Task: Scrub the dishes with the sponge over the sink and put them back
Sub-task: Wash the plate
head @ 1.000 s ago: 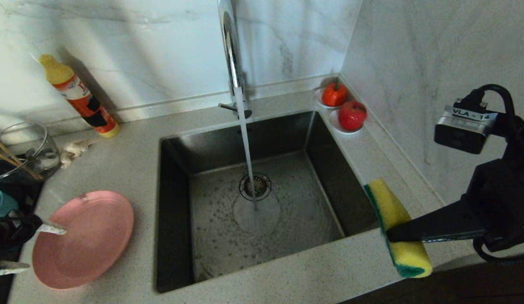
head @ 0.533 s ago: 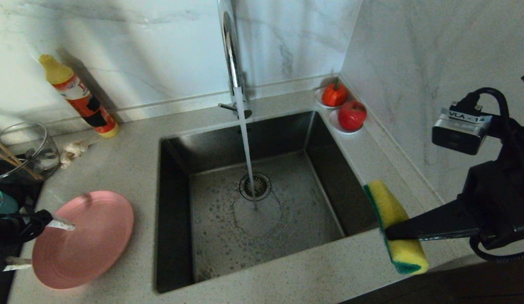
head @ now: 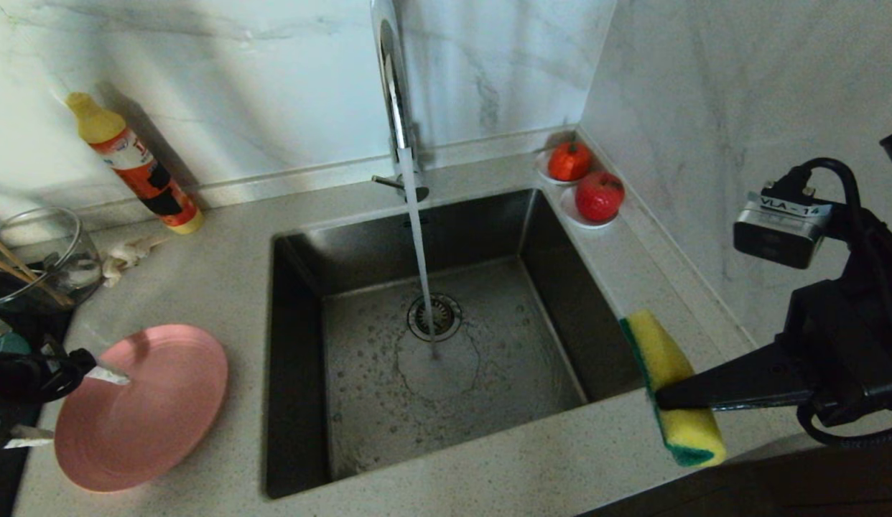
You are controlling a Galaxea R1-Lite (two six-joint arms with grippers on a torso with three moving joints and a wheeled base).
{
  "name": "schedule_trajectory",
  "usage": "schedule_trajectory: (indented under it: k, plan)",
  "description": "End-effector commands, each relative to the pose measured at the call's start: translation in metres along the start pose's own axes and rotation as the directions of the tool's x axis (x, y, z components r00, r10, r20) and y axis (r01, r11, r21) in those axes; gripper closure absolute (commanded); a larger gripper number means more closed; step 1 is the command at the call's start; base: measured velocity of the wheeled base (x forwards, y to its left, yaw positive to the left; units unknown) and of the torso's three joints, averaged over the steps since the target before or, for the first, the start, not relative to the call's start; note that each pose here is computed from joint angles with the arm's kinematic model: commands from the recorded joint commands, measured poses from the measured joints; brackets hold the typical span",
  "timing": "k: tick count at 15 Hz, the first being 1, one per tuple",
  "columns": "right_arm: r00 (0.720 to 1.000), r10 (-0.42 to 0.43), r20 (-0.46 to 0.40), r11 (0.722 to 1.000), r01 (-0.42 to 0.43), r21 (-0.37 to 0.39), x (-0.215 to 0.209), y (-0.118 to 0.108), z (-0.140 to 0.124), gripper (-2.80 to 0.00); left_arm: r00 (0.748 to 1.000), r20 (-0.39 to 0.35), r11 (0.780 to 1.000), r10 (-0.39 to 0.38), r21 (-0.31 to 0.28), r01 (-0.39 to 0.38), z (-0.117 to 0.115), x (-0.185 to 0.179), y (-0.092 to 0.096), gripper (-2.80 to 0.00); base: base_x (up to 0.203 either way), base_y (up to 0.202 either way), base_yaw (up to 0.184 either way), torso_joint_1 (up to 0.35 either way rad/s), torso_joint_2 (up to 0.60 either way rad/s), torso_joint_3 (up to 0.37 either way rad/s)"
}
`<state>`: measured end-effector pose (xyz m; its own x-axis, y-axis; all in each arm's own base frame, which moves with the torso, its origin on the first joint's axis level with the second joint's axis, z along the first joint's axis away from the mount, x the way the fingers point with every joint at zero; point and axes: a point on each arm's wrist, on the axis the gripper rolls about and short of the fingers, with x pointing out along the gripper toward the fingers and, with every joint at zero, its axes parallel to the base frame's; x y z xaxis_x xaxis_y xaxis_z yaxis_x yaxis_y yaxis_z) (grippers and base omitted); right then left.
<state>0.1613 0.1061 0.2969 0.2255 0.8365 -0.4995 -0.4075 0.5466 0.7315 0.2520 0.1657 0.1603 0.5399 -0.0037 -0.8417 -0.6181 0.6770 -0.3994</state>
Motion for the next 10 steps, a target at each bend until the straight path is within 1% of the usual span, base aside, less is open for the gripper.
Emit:
schedule_trajectory:
  k: [1,3,5,10]
  plan:
    - [1.000,0.000,-0.003,1.000,0.000,0.008,0.000,-0.001,0.000,0.00,1.000,0.009,1.000,0.020,0.017,-0.020,0.002,0.001,-0.004,-2.80,0.000,0.000,0.000,0.000,0.00,0.000]
    - [1.000,-0.001,-0.006,1.000,0.001,0.009,0.001,-0.002,-0.002,0.00,0.997,0.016,0.996,0.073,0.057,-0.074,0.002,0.004,-0.007,-2.80,0.000,0.000,0.000,0.000,0.00,0.000]
    - [1.000,-0.006,0.000,1.000,0.006,0.015,0.001,-0.005,-0.001,0.00,0.995,0.019,0.992,0.096,0.083,-0.097,0.001,0.007,-0.009,-2.80,0.000,0.000,0.000,0.000,0.00,0.000]
    - [1.000,-0.009,0.004,1.000,0.009,0.016,0.000,-0.006,-0.001,0.00,0.995,-0.002,0.990,0.104,0.091,-0.104,0.001,0.015,-0.009,-2.80,0.000,0.000,0.000,0.000,0.00,0.000]
